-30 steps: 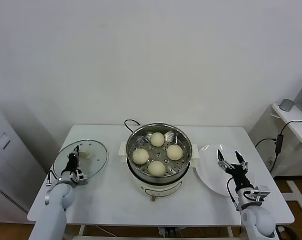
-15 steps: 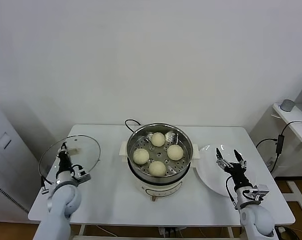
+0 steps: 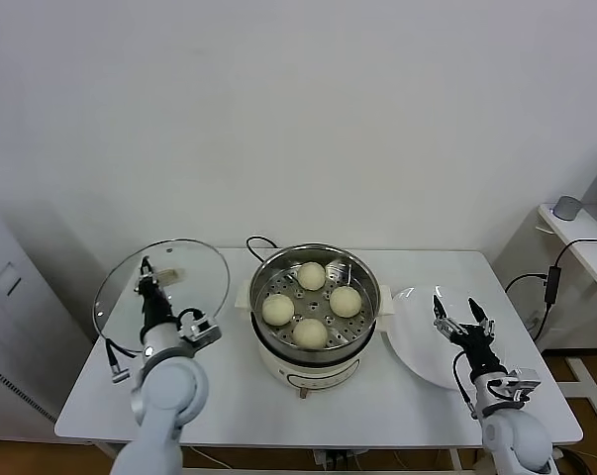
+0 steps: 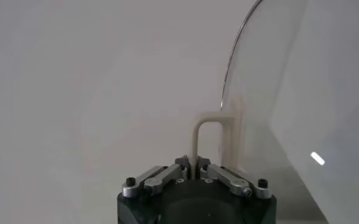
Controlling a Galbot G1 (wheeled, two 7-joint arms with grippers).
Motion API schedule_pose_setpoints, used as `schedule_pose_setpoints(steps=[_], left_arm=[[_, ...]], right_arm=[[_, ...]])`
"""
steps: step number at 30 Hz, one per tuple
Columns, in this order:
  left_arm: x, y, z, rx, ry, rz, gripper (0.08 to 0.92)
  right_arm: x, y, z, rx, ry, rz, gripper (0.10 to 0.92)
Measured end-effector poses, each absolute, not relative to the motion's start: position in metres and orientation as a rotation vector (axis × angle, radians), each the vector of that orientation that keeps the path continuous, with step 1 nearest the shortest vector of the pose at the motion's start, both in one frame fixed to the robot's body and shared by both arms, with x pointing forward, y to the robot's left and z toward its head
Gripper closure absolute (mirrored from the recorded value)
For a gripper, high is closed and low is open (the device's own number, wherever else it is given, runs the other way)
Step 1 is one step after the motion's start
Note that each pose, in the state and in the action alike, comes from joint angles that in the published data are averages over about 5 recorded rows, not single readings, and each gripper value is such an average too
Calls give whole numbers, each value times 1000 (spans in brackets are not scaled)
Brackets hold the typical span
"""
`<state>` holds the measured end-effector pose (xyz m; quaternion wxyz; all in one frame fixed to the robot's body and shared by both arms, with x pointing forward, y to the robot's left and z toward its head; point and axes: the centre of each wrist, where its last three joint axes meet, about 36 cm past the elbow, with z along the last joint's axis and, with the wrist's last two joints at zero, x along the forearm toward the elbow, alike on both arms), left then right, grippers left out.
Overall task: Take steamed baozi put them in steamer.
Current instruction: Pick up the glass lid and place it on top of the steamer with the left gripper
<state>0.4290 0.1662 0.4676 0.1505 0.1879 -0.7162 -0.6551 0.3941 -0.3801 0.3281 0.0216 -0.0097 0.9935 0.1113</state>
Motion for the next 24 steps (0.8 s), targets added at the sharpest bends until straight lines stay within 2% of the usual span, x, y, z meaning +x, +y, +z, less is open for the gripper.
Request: schedule_pose_setpoints(steps=[8,15,24], left_arm=[[425,111,492,495,-2164,-1851,876],[432,63,496,368,-2246,-1885,876],[441,18,486,192,-2320,-1946,876]], right_arm=[[391,-384,328,-18,3094,336,200],[386,-389,325,5,3112,334,200],[381,-393,319,28,3145,332,200]])
